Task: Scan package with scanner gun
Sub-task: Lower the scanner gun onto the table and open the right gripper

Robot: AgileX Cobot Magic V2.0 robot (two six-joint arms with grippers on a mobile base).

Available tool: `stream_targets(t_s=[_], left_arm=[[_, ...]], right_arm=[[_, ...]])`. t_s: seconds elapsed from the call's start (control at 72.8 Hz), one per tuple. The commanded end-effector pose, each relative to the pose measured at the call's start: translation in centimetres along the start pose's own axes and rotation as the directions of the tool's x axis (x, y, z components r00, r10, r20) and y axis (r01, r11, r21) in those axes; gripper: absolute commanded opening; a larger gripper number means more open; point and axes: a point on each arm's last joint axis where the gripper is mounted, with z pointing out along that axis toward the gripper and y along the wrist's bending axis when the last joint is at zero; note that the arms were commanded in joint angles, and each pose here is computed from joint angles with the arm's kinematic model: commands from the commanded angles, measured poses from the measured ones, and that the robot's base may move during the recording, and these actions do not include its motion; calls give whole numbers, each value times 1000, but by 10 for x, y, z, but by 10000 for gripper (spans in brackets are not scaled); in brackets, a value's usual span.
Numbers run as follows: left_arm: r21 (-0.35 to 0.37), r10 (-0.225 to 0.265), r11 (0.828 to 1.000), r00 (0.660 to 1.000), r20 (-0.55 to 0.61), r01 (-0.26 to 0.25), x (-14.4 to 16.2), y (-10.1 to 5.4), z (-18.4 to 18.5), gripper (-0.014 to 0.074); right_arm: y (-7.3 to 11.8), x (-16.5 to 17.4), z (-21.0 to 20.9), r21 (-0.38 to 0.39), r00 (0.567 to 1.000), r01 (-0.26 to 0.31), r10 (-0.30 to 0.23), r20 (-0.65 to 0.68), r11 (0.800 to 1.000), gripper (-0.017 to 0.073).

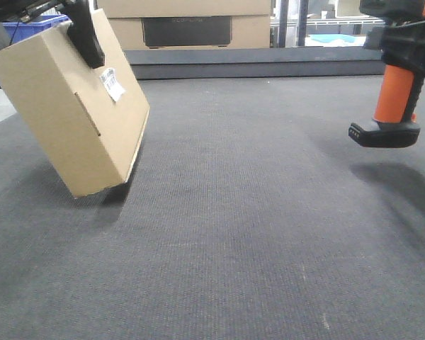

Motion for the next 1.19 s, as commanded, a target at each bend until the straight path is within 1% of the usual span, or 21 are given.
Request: stream_targets(t_s=[0.0,0.302,0.591,0.632,0.687,0.742,0.755,0.769,0.906,0.92,0.948,0.975,1.044,1.112,1.181], left_arm=[[7,4,1000,1000,27,-4,-2,0,-7,-111],[5,4,1000,1000,22,-4,-2,0,-7,-111],[1,4,1000,1000,10,-4,-1,1,-7,-111],[0,4,1000,1000,8,-4,-1,1,-7,-111],[0,4,1000,1000,8,-4,-1,1,-7,-111],[0,4,1000,1000,7,-4,0,1,-7,-111],[0,4,1000,1000,7,-4,0,1,-7,-111],[0,4,1000,1000,7,-4,0,1,-7,-111],[0,4,1000,1000,7,-4,0,1,-7,-111],[0,4,1000,1000,7,-4,0,1,-7,-111],[0,4,1000,1000,7,-4,0,1,-7,-111],[0,4,1000,1000,7,-4,0,1,-7,-111],[-10,13,1000,1000,10,-13,-1,2,-7,-111],[-44,45,998,999,21,-44,-2,5,-7,-111],[-79,76,994,997,26,-74,-3,8,-7,-111]], right_arm=[[-2,-6,0,25,997,-3,1,72,1000,-166],[-5,8,4,41,1000,-1,0,27,999,-166],[-5,9,4,43,1000,-1,0,16,999,-166],[-5,9,4,42,1000,-1,0,16,999,-153],[-5,9,4,42,1000,-1,0,16,999,-102],[-5,9,4,42,1000,-1,0,16,999,-23],[-5,9,4,42,1000,-1,0,16,999,18],[-5,9,4,42,1000,-1,0,16,999,32],[-5,10,4,43,1000,-1,0,10,999,296],[-5,11,4,45,1000,-1,1,-1,999,343],[-6,12,4,46,1000,-1,1,-14,999,376],[-6,14,4,48,999,-1,2,-32,999,427],[-6,18,4,53,997,0,4,-74,999,498],[-6,22,4,51,993,5,1,-119,999,568],[-4,24,0,22,992,24,-21,-124,999,560]])
